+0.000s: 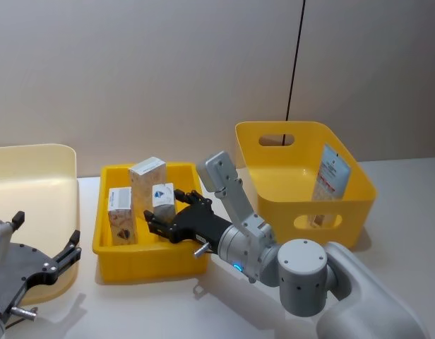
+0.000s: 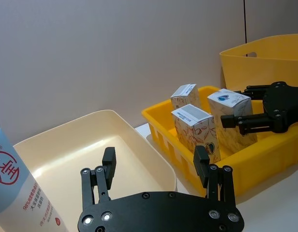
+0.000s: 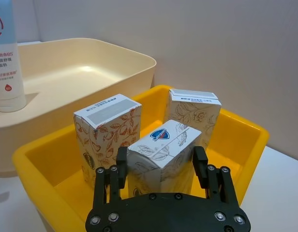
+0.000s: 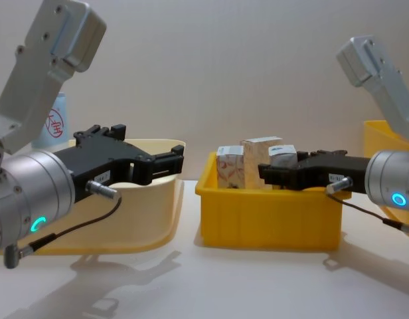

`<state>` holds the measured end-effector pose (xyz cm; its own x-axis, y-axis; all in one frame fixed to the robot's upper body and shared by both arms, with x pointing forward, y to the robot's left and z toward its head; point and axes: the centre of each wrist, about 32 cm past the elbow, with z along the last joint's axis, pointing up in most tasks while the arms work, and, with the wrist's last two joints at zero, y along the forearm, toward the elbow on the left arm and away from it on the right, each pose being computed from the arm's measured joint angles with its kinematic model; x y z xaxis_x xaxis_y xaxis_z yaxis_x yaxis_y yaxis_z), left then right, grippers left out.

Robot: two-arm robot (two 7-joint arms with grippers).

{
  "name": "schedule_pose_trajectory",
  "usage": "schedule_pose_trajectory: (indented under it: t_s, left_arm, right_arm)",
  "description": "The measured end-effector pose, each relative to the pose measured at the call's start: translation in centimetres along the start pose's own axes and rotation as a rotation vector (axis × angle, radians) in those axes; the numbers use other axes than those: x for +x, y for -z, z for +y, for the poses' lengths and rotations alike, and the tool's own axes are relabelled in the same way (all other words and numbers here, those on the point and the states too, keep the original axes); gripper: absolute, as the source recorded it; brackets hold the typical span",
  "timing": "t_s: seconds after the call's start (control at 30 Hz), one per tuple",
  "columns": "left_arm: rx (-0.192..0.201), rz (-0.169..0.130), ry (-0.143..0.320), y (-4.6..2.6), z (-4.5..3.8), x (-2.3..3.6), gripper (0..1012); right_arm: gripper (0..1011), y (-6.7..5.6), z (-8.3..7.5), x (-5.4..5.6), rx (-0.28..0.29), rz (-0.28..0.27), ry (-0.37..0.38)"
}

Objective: Bimanual collaborative sorting of washing and personal care products

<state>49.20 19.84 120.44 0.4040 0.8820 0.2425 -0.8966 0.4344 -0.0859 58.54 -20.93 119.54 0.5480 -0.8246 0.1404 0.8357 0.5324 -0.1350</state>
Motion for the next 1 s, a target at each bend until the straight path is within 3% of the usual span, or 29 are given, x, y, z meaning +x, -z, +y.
schedule_pose_trajectory:
  t_s: [0.23, 0.37, 0.47, 0.7, 1.0]
  left_arm:
    - [0.0, 0.0, 0.0, 0.0, 0.0, 0.0, 1000]
    - [0.0, 0.0, 0.0, 0.0, 0.0, 0.0, 1000]
    - [0.0, 0.0, 0.0, 0.0, 0.0, 0.0, 1000]
    - [0.0, 0.0, 0.0, 0.0, 0.0, 0.0, 1000]
    - [0.0, 0.0, 0.0, 0.0, 0.0, 0.0, 1000]
  right_arm:
    - [675, 0.0, 0.0, -0.1, -0.001, 0.0, 0.008]
    - [514, 0.0, 0.0, -0.2, -0.001, 0.0, 0.012]
    - [466, 0.0, 0.0, -0.2, -0.001, 0.0, 0.013]
    - [448, 0.1, -0.1, -0.3, 0.003, 0.0, 0.015]
    - [448, 0.0, -1.0, -0.1, 0.054, -0.02, 0.036]
